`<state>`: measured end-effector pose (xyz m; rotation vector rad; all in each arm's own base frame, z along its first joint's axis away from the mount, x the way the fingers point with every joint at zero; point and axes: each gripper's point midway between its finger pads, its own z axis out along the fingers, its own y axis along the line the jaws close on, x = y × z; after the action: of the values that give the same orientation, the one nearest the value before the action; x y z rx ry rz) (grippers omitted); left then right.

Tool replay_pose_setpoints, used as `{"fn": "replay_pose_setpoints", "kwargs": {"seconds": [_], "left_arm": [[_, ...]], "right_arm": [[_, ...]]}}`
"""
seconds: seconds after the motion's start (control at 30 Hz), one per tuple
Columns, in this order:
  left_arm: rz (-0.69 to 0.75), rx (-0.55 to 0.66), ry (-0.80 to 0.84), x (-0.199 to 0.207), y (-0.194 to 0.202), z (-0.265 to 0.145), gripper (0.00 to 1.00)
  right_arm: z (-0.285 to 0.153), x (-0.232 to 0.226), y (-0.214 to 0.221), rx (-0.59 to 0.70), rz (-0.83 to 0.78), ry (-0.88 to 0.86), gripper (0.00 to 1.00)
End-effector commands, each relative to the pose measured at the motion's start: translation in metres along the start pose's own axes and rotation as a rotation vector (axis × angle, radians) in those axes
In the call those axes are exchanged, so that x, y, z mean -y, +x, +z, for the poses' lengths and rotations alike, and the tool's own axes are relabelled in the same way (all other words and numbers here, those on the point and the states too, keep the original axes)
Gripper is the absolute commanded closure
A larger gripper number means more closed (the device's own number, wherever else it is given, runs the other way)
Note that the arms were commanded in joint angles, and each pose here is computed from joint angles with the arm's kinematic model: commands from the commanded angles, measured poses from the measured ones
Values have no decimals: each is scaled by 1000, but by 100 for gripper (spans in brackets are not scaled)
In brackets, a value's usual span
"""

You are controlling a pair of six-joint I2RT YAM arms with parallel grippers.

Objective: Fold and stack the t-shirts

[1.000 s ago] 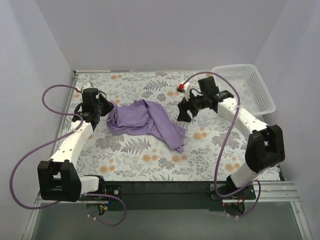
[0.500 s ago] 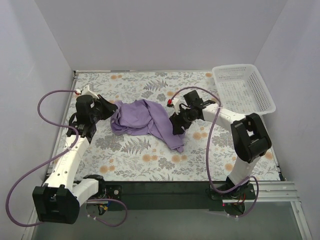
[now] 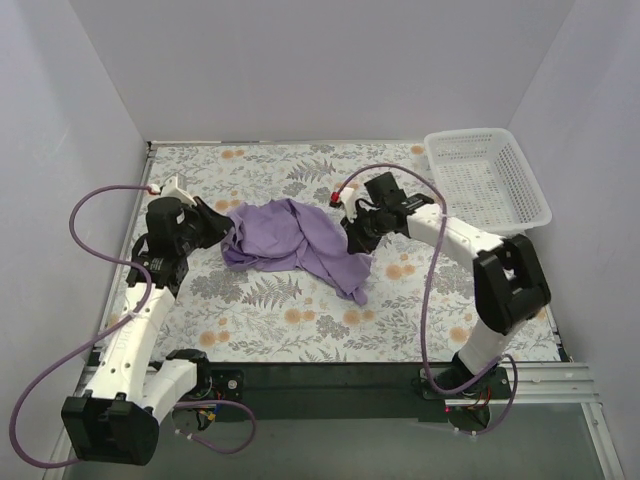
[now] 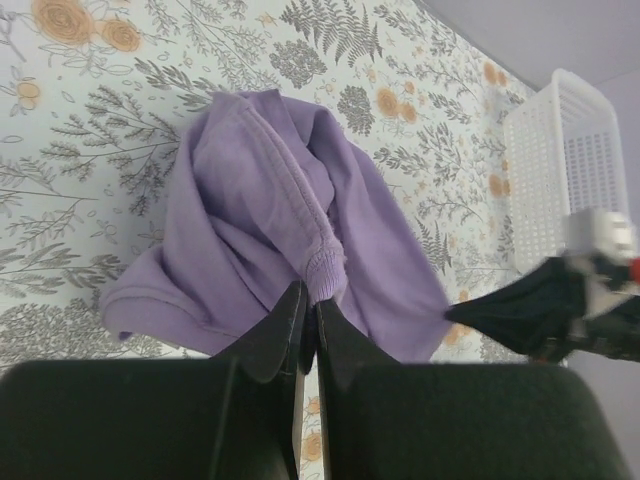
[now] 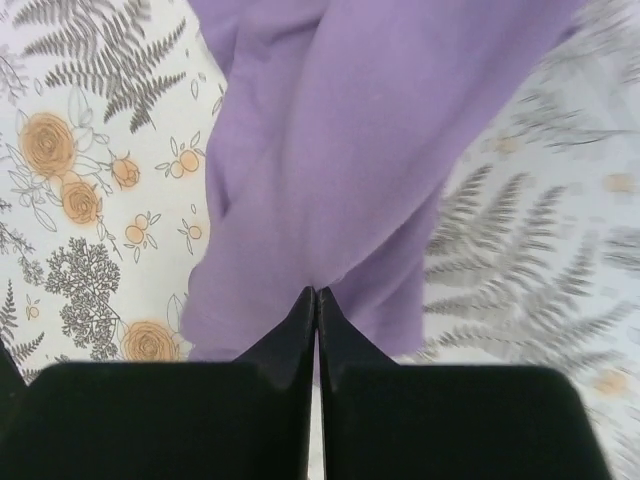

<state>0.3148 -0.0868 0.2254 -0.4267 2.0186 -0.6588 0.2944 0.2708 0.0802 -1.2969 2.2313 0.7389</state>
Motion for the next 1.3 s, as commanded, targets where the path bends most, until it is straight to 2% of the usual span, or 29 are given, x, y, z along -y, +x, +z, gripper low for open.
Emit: {"fn": "replay_pose_setpoints", "kwargs": {"seconds": [0.0, 0.03, 0.07, 0.13, 0.17, 0.2, 0.23, 0.27, 0.3, 0.33, 0.4, 0.43, 0.47, 0.5, 0.53, 0.57, 0.6, 0.67, 0.7, 0.73, 0.8, 0.83, 0.87, 0.93, 0.97, 1.03, 1.07, 1.2, 1.27], "left_arm": [[68, 82, -14, 11, -26, -26, 100], [75, 116, -9, 18, -38, -31, 100], [77, 137, -26, 18, -45, -33, 100], [80, 190, -104, 12, -66, -29, 100], [80, 248, -115, 20, -89, -34, 100], [83, 285, -124, 25, -104, -34, 100], [77, 309, -183, 18, -117, -25, 100], [79, 367, -179, 31, -143, -31, 100], [76, 367, -224, 24, -151, -14, 100], [71, 389, -262, 18, -162, -7, 100], [62, 351, -287, 12, -174, 24, 100], [57, 301, -248, 17, -173, 36, 61], [44, 264, -235, 18, -170, 48, 49], [36, 217, -233, 17, -166, 63, 43], [29, 193, -216, 19, -162, 67, 37], [21, 185, -208, 20, -160, 69, 36], [15, 190, -208, 17, -155, 67, 36], [32, 224, -183, 23, -157, 51, 32], [41, 220, -173, 23, -152, 47, 32], [51, 188, -175, 14, -135, 47, 32], [76, 162, -66, 32, -120, 27, 32], [83, 129, -30, 34, -106, 24, 32], [76, 65, -15, 24, -78, 25, 32], [66, -19, 127, 40, -45, 10, 33], [37, -94, 133, 27, -13, 13, 33], [4, -161, 231, 40, 15, 4, 36], [-12, -218, 236, 33, 38, 6, 38], [41, -334, 250, 58, 92, 18, 39], [37, -339, 211, 62, 102, 29, 39]], "right_arm": [[-90, 18, -70, 216, -159, 208, 99], [-121, 30, -95, 286, -173, 297, 99], [-143, 55, -103, 304, -140, 426, 99], [-188, 118, -110, 363, 0, 604, 99], [-227, 143, -134, 451, 31, 700, 99], [-248, 163, -141, 497, 78, 740, 99], [-272, 202, -142, 543, 184, 793, 99], [-280, 214, -146, 557, 214, 806, 99], [-283, 228, -143, 548, 245, 819, 94], [-264, 246, -134, 502, 280, 806, 64], [-252, 245, -128, 467, 284, 768, 32], [-253, 237, -126, 463, 265, 755, 13], [-248, 228, -126, 460, 240, 712, 9], [-242, 213, -114, 424, 182, 676, 2], [-236, 200, -108, 412, 139, 628, 2], [-226, 174, -111, 432, 64, 501, 2], [-200, 155, -85, 379, -8, 402, 2], [-199, 97, -84, 443, -139, 226, 2], [-200, 74, -82, 453, -262, 189, 2], [-179, 53, -57, 411, -248, 96, 2], [-159, 25, -43, 372, -319, 19, 2], [-144, 15, -25, 334, -302, -9, 2], [-136, 15, -17, 297, -298, 0, 2], [-119, 4, -5, 248, -288, -27, 5], [-111, 6, 8, 209, -264, -21, 6], [-101, 6, 16, 178, -235, -22, 9], [-96, 10, 25, 146, -213, -5, 10], [-82, 24, 60, 29, -118, 55, 16], [-80, 32, 74, -10, -106, 108, 16]]}}
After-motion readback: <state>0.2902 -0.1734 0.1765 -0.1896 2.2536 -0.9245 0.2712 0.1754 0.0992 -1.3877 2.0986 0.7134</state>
